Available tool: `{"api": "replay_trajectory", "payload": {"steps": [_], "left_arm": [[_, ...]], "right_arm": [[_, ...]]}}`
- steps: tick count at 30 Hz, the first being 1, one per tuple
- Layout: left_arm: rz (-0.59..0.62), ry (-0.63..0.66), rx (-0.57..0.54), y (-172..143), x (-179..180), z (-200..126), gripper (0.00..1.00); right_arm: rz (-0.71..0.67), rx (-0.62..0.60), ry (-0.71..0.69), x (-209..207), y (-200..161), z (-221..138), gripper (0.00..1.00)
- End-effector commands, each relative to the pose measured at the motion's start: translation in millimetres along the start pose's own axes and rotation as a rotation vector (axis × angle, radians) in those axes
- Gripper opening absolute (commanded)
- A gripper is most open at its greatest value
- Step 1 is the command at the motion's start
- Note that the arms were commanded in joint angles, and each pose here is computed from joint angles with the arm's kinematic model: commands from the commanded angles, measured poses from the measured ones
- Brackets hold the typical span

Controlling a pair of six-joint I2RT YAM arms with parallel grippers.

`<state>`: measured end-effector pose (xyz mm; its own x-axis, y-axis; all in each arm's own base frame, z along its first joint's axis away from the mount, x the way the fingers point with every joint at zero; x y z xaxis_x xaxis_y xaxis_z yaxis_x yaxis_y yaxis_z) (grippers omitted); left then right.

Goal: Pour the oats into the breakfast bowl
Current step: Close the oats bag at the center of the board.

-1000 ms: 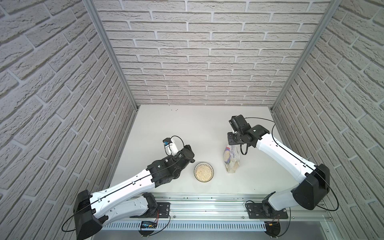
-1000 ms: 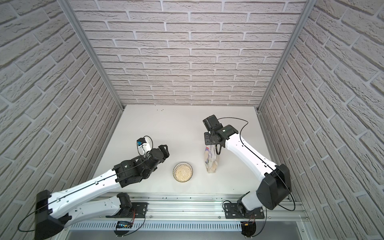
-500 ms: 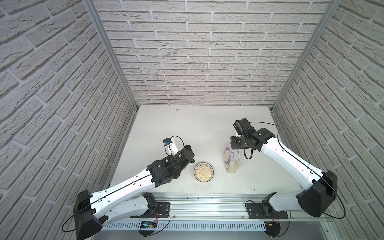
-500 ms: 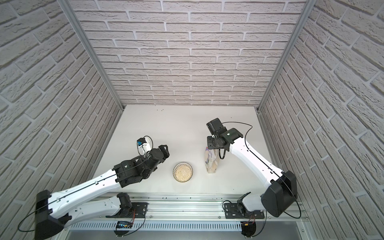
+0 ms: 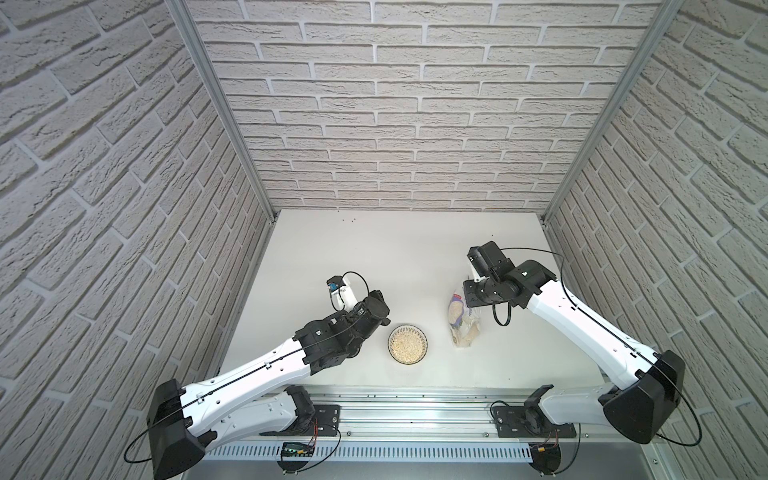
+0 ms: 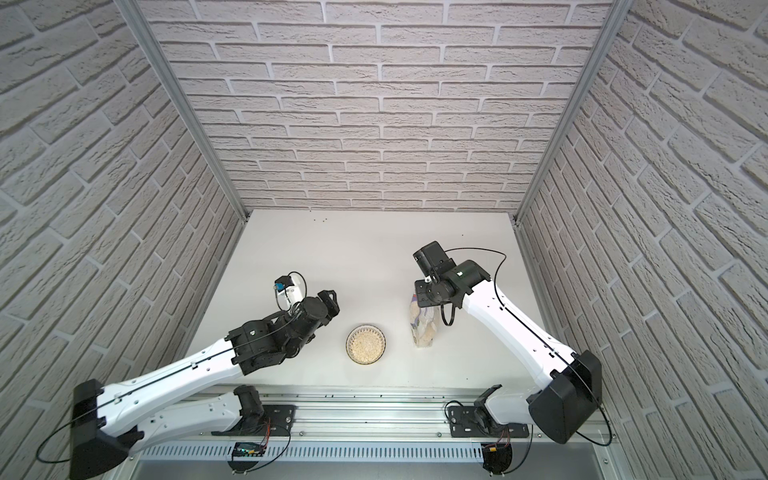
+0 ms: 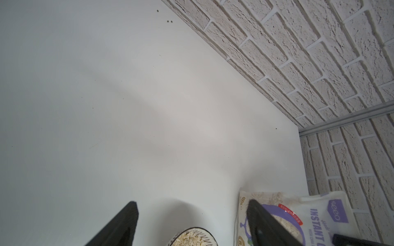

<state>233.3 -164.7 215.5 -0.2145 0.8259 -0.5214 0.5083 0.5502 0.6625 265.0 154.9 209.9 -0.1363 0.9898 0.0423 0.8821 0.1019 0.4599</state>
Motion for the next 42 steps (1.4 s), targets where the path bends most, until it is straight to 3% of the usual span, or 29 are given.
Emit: {"api": "replay_trajectory", "payload": {"steps": [1, 4, 5, 6, 7, 10, 20, 27, 29, 30, 31, 33, 39, 40, 42], "left_arm": [[-0.002, -0.018, -0.009, 1, -5, 0, 0.83], [-0.005, -0.018, -0.009, 1, -4, 0, 0.83], [-0.005, -0.017, -0.011, 1, -4, 1, 0.83], [-0.006, -0.018, -0.009, 1, -5, 1, 0.83], [-0.006, -0.018, -0.008, 0, -5, 1, 0.83], [-0.004, -0.020, -0.004, -1, -6, 2, 0.83], [-0.001, -0.018, 0.002, -4, -6, 4, 0.83], [-0.001, -0.024, 0.009, -5, -9, 6, 0.83], [0.000, -0.022, 0.011, -6, -8, 6, 0.83], [0.001, -0.022, 0.011, -6, -8, 6, 0.83], [0.000, -0.022, 0.011, -5, -8, 6, 0.83], [0.001, -0.020, 0.010, -5, -7, 5, 0.83], [0.003, -0.013, 0.007, -5, -3, 4, 0.83], [0.002, -0.013, 0.008, -5, -3, 4, 0.83], [0.003, -0.012, 0.006, -5, -2, 4, 0.83]], "right_arm": [[-0.048, -0.108, -0.046, 0, 11, -24, 0.03], [-0.051, -0.130, -0.013, 3, 15, -37, 0.03], [-0.052, -0.110, -0.015, 3, 13, -38, 0.08], [-0.051, -0.086, -0.023, 2, 10, -38, 0.25], [-0.053, -0.062, -0.029, 2, 6, -36, 0.33], [-0.054, -0.018, -0.021, 0, -6, -31, 0.44], [-0.037, 0.043, 0.036, -9, -48, -36, 0.42], [-0.035, 0.065, 0.074, -3, -55, -28, 0.37], [-0.037, 0.070, 0.082, 0, -54, -25, 0.31], [-0.039, 0.072, 0.084, 2, -53, -24, 0.23], [-0.040, 0.071, 0.083, 3, -52, -24, 0.09], [-0.034, 0.061, 0.067, 1, -49, -24, 0.04], [-0.002, -0.047, 0.032, -6, -37, -35, 0.04], [-0.001, -0.047, 0.040, -4, -36, -35, 0.08], [-0.001, -0.038, 0.033, -2, -34, -31, 0.29]]}}
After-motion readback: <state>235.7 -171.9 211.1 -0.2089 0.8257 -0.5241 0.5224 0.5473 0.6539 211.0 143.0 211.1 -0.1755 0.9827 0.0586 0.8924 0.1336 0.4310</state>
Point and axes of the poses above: each gripper's point midway between its finger pads, its own z axis out along the fingers, its own x axis along the line the jaws close on, y = z × x, the point moved 2 cm from there along -z, back along the fingers, and after that the axes turned 3 degrees about z, right-handed, at the moved point
